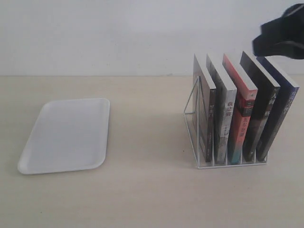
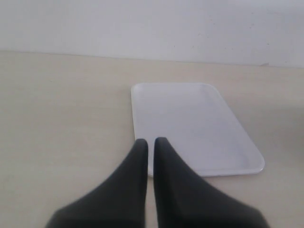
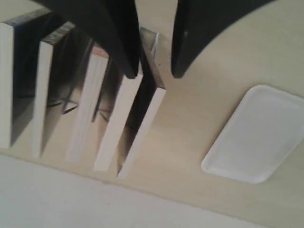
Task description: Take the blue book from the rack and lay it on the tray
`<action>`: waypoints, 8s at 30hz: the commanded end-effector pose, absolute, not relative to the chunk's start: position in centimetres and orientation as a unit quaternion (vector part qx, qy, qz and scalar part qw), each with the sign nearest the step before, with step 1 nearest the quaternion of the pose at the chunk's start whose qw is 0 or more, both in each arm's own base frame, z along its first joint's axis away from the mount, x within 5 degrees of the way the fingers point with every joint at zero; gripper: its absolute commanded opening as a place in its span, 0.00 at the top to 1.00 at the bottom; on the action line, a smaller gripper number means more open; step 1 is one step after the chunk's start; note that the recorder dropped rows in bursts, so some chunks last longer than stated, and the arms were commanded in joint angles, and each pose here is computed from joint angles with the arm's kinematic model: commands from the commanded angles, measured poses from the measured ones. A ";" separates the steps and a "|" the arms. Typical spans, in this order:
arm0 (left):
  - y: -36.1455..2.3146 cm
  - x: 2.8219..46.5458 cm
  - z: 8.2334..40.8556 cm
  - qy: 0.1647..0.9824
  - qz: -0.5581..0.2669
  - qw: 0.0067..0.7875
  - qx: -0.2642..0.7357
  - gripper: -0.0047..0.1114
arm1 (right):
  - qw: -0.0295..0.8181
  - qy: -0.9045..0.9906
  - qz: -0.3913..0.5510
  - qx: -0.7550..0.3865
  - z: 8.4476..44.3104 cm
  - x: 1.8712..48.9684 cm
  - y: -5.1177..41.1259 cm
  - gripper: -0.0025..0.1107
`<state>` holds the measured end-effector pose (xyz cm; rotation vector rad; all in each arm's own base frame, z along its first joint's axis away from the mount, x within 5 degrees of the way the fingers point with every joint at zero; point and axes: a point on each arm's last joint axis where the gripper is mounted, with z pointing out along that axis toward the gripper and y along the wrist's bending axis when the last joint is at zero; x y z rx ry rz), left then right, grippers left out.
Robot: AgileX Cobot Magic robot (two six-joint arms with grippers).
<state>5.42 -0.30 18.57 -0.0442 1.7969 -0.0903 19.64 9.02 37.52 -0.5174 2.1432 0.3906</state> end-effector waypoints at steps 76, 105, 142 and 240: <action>-0.3 5.4 18.5 0.780 -0.041 0.624 -0.023 0.92 | 0.245 0.951 -0.051 -0.183 29.5 34.7 20.2 0.77; -0.3 5.4 18.5 0.780 -0.041 0.624 -0.023 0.92 | 0.360 0.927 -0.031 -0.103 39.0 30.3 16.3 0.98; -0.3 5.4 18.5 0.780 -0.041 0.624 -0.023 0.92 | 0.315 0.945 -0.006 -0.089 36.9 30.8 17.3 0.98; -0.3 5.4 18.5 0.780 -0.041 0.624 -0.023 0.92 | 0.251 0.960 -0.083 -0.096 36.7 33.2 10.7 0.82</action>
